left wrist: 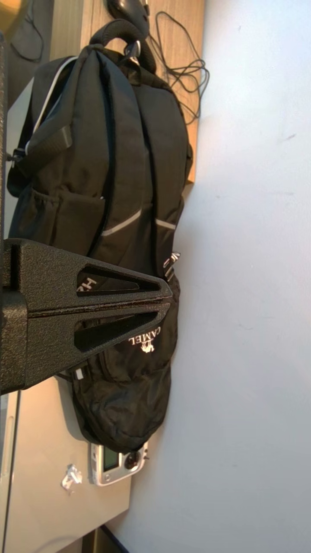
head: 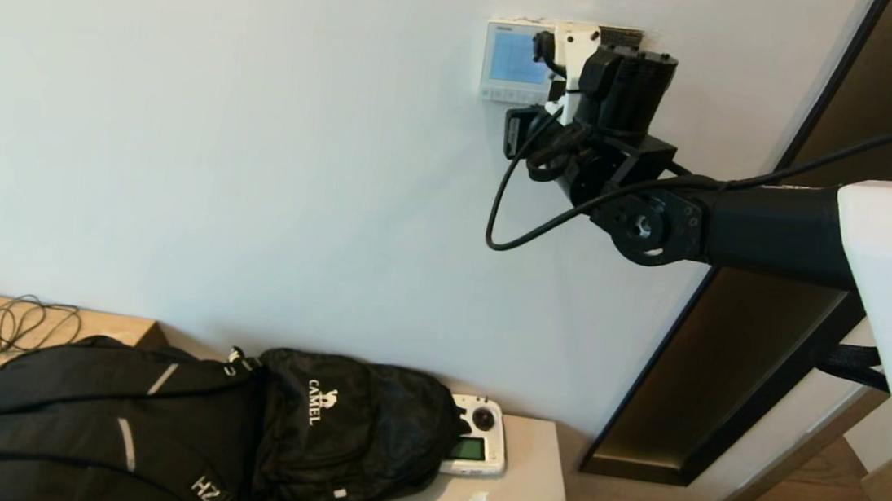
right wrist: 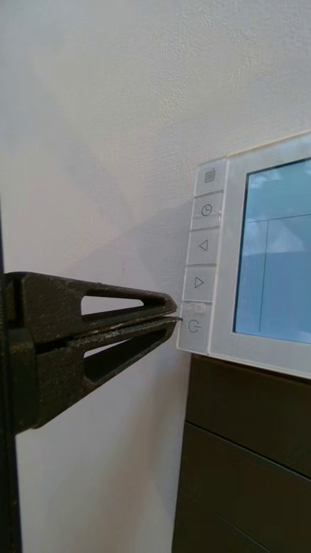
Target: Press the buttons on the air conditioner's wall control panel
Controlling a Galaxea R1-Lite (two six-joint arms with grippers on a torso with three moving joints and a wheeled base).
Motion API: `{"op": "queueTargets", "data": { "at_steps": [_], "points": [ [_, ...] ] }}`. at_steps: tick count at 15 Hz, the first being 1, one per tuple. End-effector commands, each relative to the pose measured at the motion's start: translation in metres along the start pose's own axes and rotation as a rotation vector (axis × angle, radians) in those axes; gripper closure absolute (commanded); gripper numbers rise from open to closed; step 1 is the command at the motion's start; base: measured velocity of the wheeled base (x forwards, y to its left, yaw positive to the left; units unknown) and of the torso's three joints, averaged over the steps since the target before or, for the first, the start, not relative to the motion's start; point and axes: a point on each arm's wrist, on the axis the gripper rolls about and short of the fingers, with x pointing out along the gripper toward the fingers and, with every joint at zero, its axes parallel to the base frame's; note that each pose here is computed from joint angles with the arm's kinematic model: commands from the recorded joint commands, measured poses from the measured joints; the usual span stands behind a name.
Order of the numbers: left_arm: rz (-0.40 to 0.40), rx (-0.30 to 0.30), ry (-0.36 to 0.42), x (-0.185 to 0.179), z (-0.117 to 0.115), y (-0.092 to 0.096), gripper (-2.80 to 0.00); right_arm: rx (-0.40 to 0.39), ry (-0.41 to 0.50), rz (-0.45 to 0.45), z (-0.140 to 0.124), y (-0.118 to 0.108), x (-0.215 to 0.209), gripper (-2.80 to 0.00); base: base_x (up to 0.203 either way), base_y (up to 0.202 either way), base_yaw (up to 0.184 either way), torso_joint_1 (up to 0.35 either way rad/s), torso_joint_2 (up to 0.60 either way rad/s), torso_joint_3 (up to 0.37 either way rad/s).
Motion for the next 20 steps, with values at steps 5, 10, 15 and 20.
{"op": "queueTargets", "data": {
  "at_steps": [5, 10, 15, 20],
  "points": [
    [0.0, 0.0, -0.001, 0.0, 0.0, 0.0, 0.0, 0.025, -0.039, 0.041, 0.025, 0.008, -0.033, 0.0, 0.0, 0.0, 0.0, 0.0, 0.0, 0.0],
    [0.0, 0.0, -0.001, 0.0, 0.0, 0.0, 0.0, 0.027, -0.038, 0.045, 0.044, -0.015, -0.073, 0.0, 0.0, 0.0, 0.0, 0.0, 0.0, 0.0],
    [0.001, 0.0, -0.001, 0.0, 0.0, 0.0, 0.0, 0.015, -0.03, 0.009, 0.068, -0.065, -0.14, 0.0, 0.0, 0.0, 0.0, 0.0, 0.0, 0.0],
    [0.001, 0.001, -0.001, 0.0, 0.0, 0.0, 0.0, -0.024, 0.02, -0.087, 0.073, -0.123, -0.212, 0.0, 0.0, 0.0, 0.0, 0.0, 0.0, 0.0]
  ]
}}
